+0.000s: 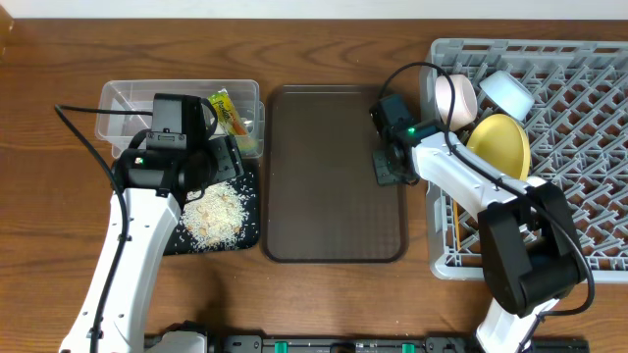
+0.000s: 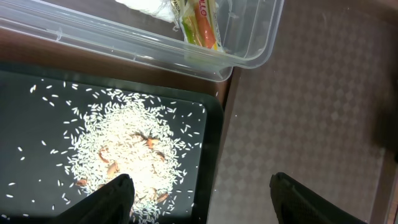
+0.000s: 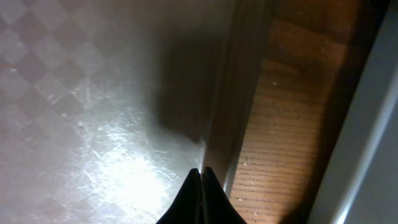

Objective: Sort waste into correct bins and load items into the dishwasher rack

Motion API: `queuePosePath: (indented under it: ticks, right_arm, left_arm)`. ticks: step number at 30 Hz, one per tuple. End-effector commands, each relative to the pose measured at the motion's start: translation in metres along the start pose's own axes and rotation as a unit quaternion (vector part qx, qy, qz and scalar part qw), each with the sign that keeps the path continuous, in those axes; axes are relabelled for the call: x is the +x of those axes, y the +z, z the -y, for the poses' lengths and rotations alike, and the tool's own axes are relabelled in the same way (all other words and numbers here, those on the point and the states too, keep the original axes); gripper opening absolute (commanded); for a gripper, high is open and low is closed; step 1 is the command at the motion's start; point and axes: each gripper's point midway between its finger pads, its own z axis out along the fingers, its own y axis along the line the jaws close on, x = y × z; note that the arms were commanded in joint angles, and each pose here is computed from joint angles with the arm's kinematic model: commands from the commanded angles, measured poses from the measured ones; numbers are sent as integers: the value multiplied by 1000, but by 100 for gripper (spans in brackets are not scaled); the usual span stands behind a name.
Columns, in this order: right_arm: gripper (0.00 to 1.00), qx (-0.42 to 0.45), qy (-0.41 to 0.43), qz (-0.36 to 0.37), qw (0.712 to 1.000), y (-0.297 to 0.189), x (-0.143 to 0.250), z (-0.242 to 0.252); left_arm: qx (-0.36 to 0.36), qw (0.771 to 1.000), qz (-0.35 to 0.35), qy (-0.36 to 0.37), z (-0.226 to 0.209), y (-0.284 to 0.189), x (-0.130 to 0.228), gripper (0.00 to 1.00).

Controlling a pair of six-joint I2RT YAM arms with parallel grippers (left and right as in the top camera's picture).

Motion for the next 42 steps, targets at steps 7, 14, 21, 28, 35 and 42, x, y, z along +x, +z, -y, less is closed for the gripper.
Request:
queuePosePath:
  ticks: [7,14,21,28,35,42]
  right_arm:
    - [2,15,15,-3,1000,2,2,6]
    - [2,16,15,-5,1000,2,3,7]
    - [2,16,18,-6,1000,2,4,7]
    - [3,17,19,-11,1000,5,8,7]
    - [3,20,18,-19,999,10,10,8]
    - [3,21,18,-23,999,10,13,8]
  left_arm:
    - [-3,1000,2,-4,-2,-2,0,73]
    - [-3,1000,2,-4,-2,-2,0,73]
    - [-3,1000,2,-4,-2,-2,0,73]
    - [-3,1000,2,-4,-2,-2,0,73]
    - [-3,1000,2,-4,-2,-2,0,73]
    - [-4,1000,0,-4,-3,-2,1,73]
